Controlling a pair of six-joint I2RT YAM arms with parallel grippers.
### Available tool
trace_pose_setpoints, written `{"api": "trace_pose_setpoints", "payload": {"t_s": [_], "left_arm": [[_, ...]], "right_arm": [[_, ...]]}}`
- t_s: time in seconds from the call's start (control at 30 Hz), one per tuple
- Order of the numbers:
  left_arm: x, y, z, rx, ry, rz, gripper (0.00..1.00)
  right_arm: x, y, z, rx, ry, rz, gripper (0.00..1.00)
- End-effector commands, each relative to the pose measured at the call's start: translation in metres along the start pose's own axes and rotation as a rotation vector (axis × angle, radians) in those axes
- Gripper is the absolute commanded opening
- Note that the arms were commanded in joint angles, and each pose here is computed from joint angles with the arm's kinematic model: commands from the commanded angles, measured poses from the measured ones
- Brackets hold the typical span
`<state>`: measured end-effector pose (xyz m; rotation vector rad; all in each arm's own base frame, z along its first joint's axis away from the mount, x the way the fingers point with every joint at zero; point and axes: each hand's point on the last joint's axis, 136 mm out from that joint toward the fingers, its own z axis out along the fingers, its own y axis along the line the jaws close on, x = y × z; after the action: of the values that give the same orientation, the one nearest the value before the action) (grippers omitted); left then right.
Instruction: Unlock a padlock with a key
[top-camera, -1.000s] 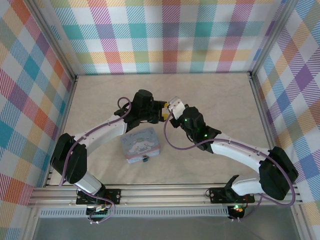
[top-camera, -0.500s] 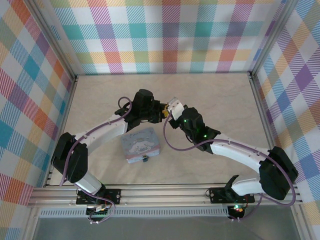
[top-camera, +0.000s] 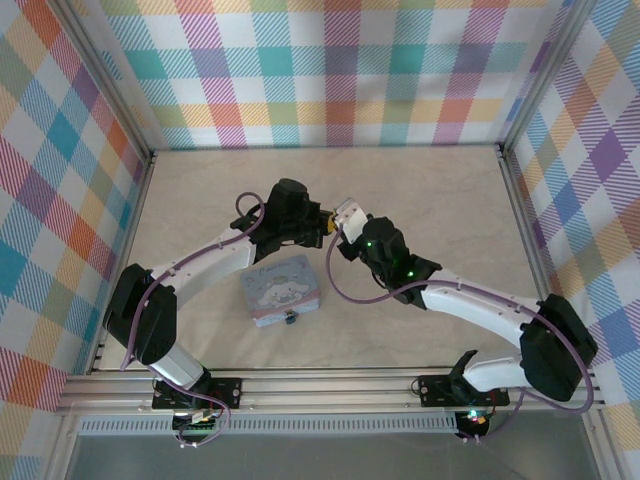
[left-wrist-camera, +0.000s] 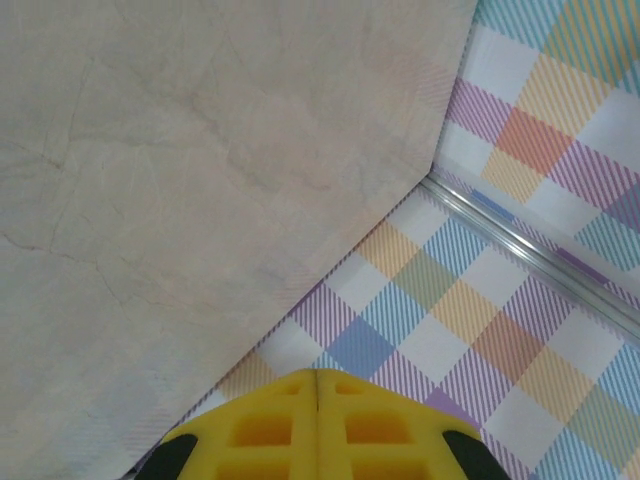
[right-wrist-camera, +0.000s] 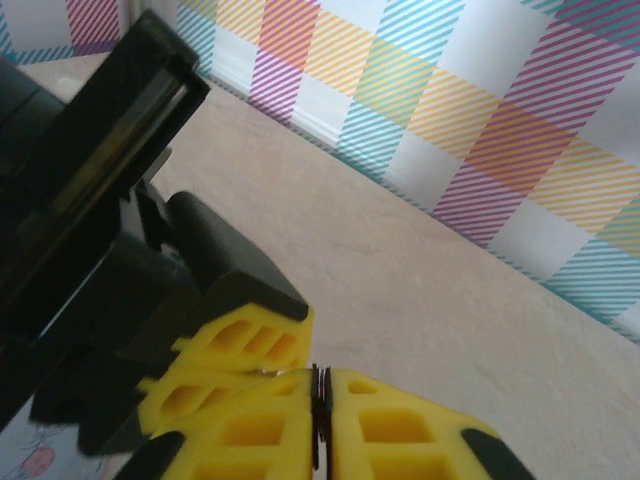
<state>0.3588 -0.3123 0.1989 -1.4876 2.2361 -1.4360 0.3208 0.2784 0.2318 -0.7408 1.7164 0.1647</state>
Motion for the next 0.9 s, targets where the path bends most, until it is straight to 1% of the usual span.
{"api": "trace_pose_setpoints", "payload": {"t_s": [0.0, 0.07, 0.17, 0.27, 0.33, 0.47, 0.53, 0.63, 0.7, 0.77, 0.87], "left_arm": [[0.003, -0.012, -0.010, 0.025, -0.038, 0.113, 0.00], [-0.001, -0.018, -0.014, 0.048, -0.072, 0.170, 0.00], [-0.003, -0.032, -0.021, 0.082, -0.113, 0.301, 0.00], [-0.001, -0.051, -0.029, 0.141, -0.148, 0.463, 0.00], [0.002, -0.064, -0.034, 0.185, -0.168, 0.583, 0.00], [0.013, -0.084, -0.045, 0.269, -0.187, 0.799, 0.00], [0.020, -0.089, -0.048, 0.303, -0.175, 0.878, 0.00], [0.037, -0.099, -0.054, 0.393, -0.132, 1.002, 0.00], [0.051, -0.103, -0.060, 0.436, -0.095, 1.100, 0.00], [0.060, -0.103, -0.064, 0.459, -0.071, 1.187, 0.00], [0.071, -0.104, -0.073, 0.494, -0.044, 1.284, 0.00]], "right_arm": [[-0.007, -0.001, -0.015, -0.034, -0.017, 0.045, 0.18], [-0.007, -0.001, -0.022, -0.070, -0.009, 0.079, 0.23], [-0.008, -0.002, -0.034, -0.145, -0.008, 0.139, 0.33], [-0.014, -0.008, -0.045, -0.224, -0.017, 0.273, 0.41], [-0.017, -0.019, -0.050, -0.267, -0.016, 0.388, 0.42], [-0.023, -0.036, -0.055, -0.399, -0.006, 0.626, 0.44], [-0.028, -0.039, -0.056, -0.505, 0.000, 0.725, 0.44], [-0.039, -0.037, -0.056, -0.677, 0.010, 0.841, 0.45], [-0.046, -0.035, -0.055, -0.767, 0.023, 0.894, 0.45], [-0.053, -0.032, -0.055, -0.843, 0.019, 0.909, 0.45], [-0.060, -0.031, -0.053, -0.900, 0.004, 0.920, 0.47]]}}
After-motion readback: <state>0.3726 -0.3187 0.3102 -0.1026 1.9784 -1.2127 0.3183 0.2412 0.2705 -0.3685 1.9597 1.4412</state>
